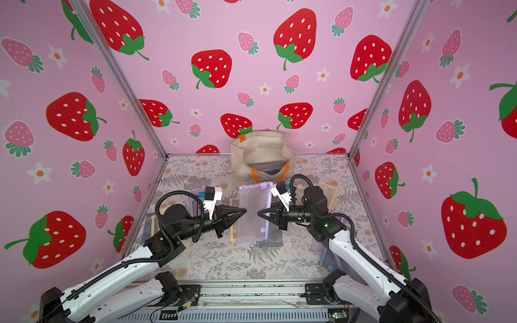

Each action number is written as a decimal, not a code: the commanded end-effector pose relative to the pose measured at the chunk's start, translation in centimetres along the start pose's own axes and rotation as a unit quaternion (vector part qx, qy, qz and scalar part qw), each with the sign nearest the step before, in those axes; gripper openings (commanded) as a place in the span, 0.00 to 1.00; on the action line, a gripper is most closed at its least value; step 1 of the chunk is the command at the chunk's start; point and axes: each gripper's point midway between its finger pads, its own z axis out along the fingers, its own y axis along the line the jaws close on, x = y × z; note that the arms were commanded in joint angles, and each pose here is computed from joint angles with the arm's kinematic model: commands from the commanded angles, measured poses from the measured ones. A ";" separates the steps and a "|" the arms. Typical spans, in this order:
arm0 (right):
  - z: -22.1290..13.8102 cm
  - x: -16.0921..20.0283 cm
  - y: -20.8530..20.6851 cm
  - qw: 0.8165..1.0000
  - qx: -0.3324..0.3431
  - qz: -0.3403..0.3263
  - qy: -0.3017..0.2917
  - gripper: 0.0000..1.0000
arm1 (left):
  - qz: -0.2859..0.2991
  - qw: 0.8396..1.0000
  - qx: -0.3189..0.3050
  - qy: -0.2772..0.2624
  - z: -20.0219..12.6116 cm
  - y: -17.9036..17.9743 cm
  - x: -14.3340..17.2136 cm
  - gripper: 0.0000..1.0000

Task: Put the pencil pouch into the canvas bag
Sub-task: Pick up the pencil pouch, then place the pencil pouch in the canvas bag.

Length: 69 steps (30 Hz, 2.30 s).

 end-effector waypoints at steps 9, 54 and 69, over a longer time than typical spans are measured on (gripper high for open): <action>-1.5 -1.9 -0.5 0.996 0.079 -0.032 -0.015 0.00 | 0.005 0.998 -0.060 0.010 -0.2 2.4 0.8 0.03; -2.5 -9.8 -34.3 0.774 0.329 -0.420 0.342 0.00 | -0.090 0.961 -0.254 0.066 -5.1 11.4 8.8 0.89; 3.6 -7.2 -35.2 0.757 0.300 -0.460 0.353 0.05 | -0.099 0.957 -0.265 0.067 -5.5 12.1 9.3 0.89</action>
